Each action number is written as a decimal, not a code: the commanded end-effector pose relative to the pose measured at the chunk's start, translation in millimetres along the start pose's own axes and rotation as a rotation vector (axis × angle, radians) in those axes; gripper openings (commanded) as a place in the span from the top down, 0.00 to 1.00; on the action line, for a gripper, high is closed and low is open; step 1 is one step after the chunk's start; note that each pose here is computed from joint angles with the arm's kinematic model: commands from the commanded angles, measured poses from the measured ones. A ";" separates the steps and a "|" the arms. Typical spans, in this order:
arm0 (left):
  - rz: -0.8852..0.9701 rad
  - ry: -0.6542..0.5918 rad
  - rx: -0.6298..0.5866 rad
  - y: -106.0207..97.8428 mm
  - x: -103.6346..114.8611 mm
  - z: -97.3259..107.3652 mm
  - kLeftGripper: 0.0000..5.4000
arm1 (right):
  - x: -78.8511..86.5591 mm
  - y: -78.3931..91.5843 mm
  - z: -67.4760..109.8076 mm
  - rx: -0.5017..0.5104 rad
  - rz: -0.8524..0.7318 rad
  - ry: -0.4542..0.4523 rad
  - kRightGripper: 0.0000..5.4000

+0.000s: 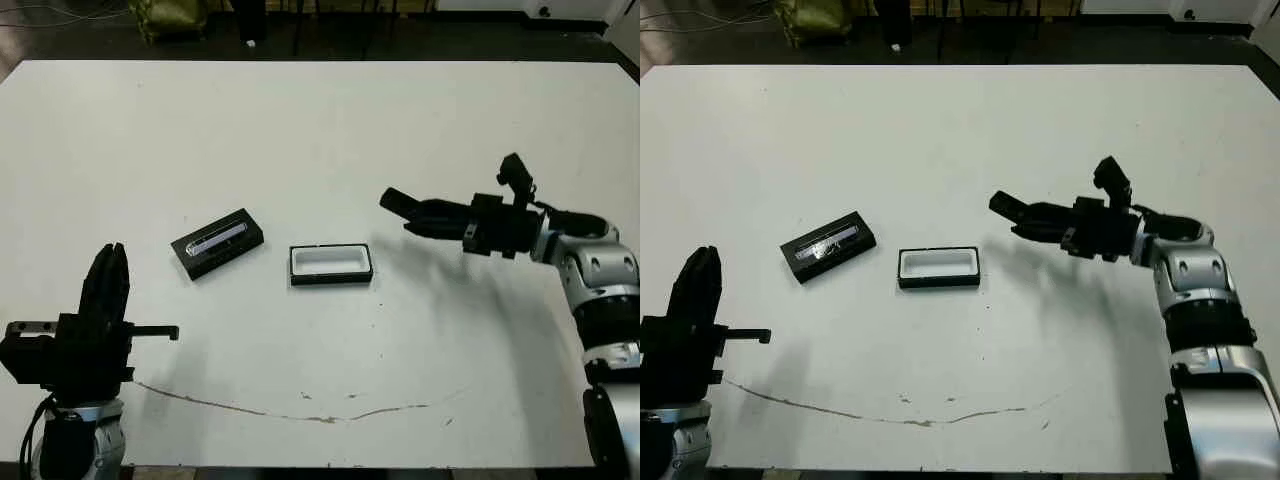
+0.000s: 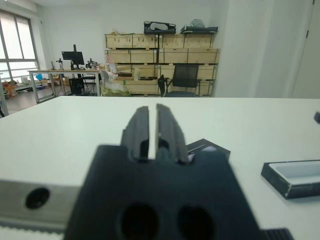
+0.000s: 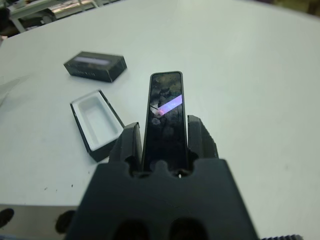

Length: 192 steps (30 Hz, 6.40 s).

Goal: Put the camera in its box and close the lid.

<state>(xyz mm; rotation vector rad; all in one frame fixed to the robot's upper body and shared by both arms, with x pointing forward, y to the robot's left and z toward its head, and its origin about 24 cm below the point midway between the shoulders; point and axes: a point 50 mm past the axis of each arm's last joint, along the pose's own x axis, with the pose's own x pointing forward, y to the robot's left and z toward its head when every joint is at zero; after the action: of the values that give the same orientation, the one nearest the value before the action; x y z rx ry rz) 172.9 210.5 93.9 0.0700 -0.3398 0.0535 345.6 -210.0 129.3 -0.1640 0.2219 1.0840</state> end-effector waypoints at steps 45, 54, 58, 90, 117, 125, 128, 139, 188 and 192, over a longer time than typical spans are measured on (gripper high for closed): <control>0.025 0.065 -0.004 -2.3 -10.0 -6.8 1.00 | 75.0 41.2 27.9 -0.211 0.344 0.225 0.88; 0.026 0.069 -0.020 -2.7 -10.6 -6.2 1.00 | 81.7 43.2 33.2 -0.278 0.352 0.284 0.88; 0.030 0.072 -0.013 -3.3 -11.4 -5.7 1.00 | 81.6 44.5 31.1 -0.242 0.384 0.308 0.88; 0.021 0.093 -0.037 -7.8 -18.3 -6.1 1.00 | 84.5 47.8 25.4 -0.239 0.460 0.411 0.88; 0.032 0.090 -0.020 -7.8 -22.1 -6.5 1.00 | 98.1 55.5 18.0 -0.314 0.470 0.482 0.88; 0.032 0.087 -0.021 -8.8 -22.8 -6.6 1.00 | 103.9 60.4 11.2 -0.319 0.481 0.476 0.88; 0.035 0.098 -0.023 -9.2 -23.5 -6.4 1.00 | 105.7 62.0 9.8 -0.330 0.489 0.462 0.88; 0.042 0.094 -0.023 -9.8 -24.6 -6.8 1.00 | 109.4 66.8 7.0 -0.298 0.505 0.469 0.88; 0.032 0.078 -0.021 -8.7 -20.2 -7.7 1.00 | 79.4 34.6 40.4 -0.210 0.427 0.361 0.48; 0.039 0.085 -0.025 -9.4 -20.4 -7.6 1.00 | 81.5 36.8 36.9 -0.225 0.453 0.372 0.32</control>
<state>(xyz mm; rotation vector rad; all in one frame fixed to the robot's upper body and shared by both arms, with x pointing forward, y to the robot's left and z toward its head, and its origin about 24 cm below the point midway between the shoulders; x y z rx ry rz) 159.2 198.9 84.9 0.0337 -0.2933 0.0788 353.0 -114.2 142.1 -0.5085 0.4782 1.5163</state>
